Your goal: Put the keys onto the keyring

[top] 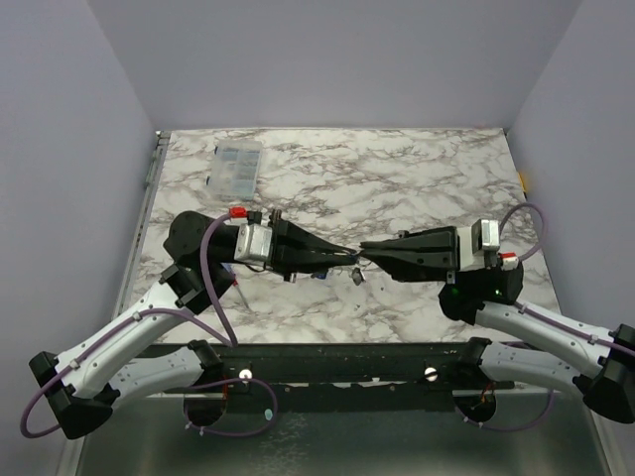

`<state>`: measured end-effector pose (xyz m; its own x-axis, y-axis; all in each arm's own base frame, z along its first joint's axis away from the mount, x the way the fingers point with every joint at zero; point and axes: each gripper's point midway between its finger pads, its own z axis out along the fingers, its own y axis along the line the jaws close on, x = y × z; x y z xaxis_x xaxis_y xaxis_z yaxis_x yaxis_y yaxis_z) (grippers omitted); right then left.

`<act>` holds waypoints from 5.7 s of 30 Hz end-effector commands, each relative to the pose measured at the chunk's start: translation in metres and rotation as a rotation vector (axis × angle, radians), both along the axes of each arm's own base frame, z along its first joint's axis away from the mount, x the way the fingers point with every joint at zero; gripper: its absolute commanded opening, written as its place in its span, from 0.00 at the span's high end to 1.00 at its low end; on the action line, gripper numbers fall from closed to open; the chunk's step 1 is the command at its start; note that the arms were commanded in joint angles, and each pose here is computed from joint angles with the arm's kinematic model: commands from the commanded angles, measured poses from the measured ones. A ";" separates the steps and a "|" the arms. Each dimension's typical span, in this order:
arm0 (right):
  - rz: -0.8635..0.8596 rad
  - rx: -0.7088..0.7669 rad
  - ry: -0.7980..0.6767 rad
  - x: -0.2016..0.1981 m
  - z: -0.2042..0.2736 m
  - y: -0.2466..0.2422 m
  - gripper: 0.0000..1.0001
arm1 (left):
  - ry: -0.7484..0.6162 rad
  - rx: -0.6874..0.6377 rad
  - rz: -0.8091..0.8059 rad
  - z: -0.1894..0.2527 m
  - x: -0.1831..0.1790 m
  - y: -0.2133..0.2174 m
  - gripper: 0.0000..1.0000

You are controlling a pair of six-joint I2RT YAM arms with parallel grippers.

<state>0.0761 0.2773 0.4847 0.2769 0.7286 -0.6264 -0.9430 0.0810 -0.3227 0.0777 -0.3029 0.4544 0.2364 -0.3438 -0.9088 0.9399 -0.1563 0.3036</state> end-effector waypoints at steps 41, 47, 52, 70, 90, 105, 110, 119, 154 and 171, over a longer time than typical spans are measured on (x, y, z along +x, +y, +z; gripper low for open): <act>-0.395 -0.706 0.558 0.077 -0.074 0.001 0.00 | 0.512 -0.033 0.448 -0.042 0.088 0.006 1.00; -0.408 -0.708 0.544 0.086 -0.078 0.010 0.00 | 0.547 -0.052 0.427 -0.039 0.084 0.008 1.00; -0.439 -0.644 0.520 0.093 -0.070 0.010 0.05 | 0.542 -0.053 0.411 -0.041 0.081 0.008 1.00; -0.478 -0.466 0.438 0.099 -0.044 0.005 0.17 | 0.504 -0.071 0.389 -0.041 0.076 0.009 1.00; -0.452 -0.520 0.460 0.106 -0.065 0.022 0.50 | 0.491 -0.085 0.373 -0.040 0.073 0.009 1.00; -0.416 -0.536 0.458 0.101 -0.068 0.027 0.85 | 0.475 -0.091 0.373 -0.038 0.073 0.010 1.00; -0.390 -0.485 0.460 0.096 -0.052 0.023 0.99 | 0.436 -0.087 0.380 -0.040 0.072 0.010 1.00; -0.317 -0.354 0.570 0.089 -0.010 0.014 0.99 | 0.304 -0.088 0.397 -0.033 0.071 0.012 1.00; -0.096 -0.210 0.739 0.064 0.052 0.001 0.99 | 0.263 -0.060 0.456 -0.045 0.087 0.005 0.71; 0.000 -0.269 0.757 0.055 0.051 0.017 1.00 | 0.287 -0.043 0.414 -0.050 0.078 0.004 0.50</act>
<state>0.1573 0.3033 0.4804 -0.3144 0.4357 -0.8434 -0.8659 0.2326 0.4429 0.1569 -0.2901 0.4303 0.1797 -0.3691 -0.9118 0.9526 0.2966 0.0677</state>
